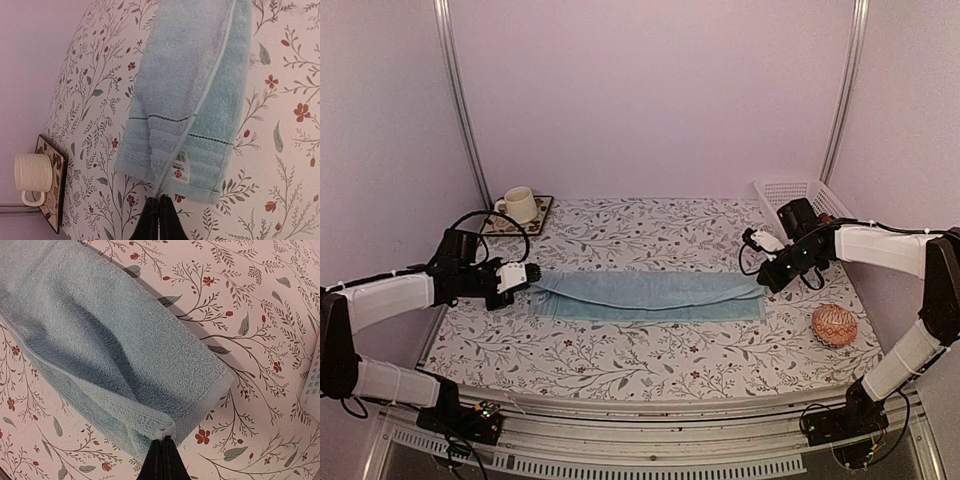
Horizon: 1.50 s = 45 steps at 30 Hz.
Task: Roll the towels
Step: Fold the towel at the center of the board, then smooth out the towel at the center of the board.
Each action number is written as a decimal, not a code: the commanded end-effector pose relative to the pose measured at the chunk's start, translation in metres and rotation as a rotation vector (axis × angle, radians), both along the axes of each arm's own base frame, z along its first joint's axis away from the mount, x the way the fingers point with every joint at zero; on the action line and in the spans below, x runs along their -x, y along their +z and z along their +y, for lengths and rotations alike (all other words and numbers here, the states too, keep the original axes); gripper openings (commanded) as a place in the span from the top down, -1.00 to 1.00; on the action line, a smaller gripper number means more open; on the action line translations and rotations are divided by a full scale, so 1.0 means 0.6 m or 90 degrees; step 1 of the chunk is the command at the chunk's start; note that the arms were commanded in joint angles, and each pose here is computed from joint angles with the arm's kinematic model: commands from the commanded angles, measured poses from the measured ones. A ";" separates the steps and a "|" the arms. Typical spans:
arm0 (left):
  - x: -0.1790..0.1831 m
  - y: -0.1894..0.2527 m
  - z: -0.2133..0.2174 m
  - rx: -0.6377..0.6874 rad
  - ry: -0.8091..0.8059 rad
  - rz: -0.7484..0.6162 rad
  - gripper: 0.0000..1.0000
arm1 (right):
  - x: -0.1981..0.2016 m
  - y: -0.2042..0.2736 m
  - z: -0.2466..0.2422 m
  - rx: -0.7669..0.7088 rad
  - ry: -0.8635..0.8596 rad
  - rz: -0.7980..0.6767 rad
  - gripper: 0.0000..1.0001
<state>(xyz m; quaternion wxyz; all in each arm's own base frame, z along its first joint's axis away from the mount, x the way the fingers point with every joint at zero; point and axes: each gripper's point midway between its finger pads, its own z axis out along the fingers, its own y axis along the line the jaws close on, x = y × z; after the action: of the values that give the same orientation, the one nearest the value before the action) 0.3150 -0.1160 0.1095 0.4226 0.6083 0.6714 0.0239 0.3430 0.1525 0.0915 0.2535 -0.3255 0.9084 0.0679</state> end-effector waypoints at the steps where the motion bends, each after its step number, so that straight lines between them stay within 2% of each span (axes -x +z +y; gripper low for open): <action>1: 0.015 -0.038 0.007 -0.046 -0.005 0.003 1.00 | 0.009 0.001 0.004 0.005 -0.003 -0.003 0.97; 9: 0.002 -0.061 0.024 -0.094 0.013 -0.013 0.83 | 0.030 -0.021 0.026 0.014 0.030 0.018 0.97; 12: 0.000 -0.062 0.021 -0.092 0.011 -0.004 0.57 | 0.037 -0.024 0.028 0.018 0.037 0.024 0.96; 14: 0.001 -0.060 0.018 -0.089 0.007 0.002 0.24 | 0.044 -0.024 0.028 0.019 0.039 0.024 0.87; 15: 0.001 -0.058 0.017 -0.086 0.008 0.003 0.01 | 0.045 -0.023 0.025 0.022 0.037 0.021 0.71; 16: 0.003 -0.056 0.016 -0.083 0.006 0.006 -0.66 | 0.045 -0.021 0.022 0.025 0.033 0.015 0.45; 17: 0.003 -0.053 0.015 -0.079 0.007 0.005 -0.91 | 0.044 -0.019 0.020 0.027 0.030 0.010 0.16; 19: 0.001 -0.047 0.015 -0.079 0.008 0.005 -0.93 | 0.041 -0.013 0.018 0.029 0.027 0.002 -0.29; 20: -0.003 -0.040 0.015 -0.075 0.013 0.003 -0.93 | 0.041 -0.011 0.019 0.028 0.027 0.001 -0.44; 24: -0.030 -0.001 0.016 -0.049 0.043 -0.013 -0.93 | 0.024 0.002 0.017 0.026 0.016 -0.008 -0.57; 28: -0.070 0.043 0.023 0.000 0.079 -0.041 -0.93 | -0.033 0.039 0.002 -0.019 -0.038 -0.021 -0.76; 33: -0.152 0.088 0.008 0.125 0.160 -0.017 -0.93 | -0.103 0.075 0.003 -0.068 -0.092 -0.031 -0.83; 37: -0.227 0.087 -0.004 0.212 0.272 0.067 -0.93 | -0.116 0.053 0.008 -0.094 -0.161 0.033 -0.81; 40: -0.256 0.056 -0.024 0.202 0.333 0.111 -0.93 | -0.108 0.028 0.015 -0.133 -0.226 0.088 -0.77; 45: -0.257 0.024 -0.055 0.158 0.382 0.100 -0.93 | -0.064 -0.016 0.018 -0.179 -0.292 0.163 -0.65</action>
<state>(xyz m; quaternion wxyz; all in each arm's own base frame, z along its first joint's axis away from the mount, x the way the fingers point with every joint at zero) 0.4753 -0.1382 0.1385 0.4394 0.3718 0.8177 -0.0015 0.4067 0.1580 0.1026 0.2383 -0.1373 0.9525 0.1305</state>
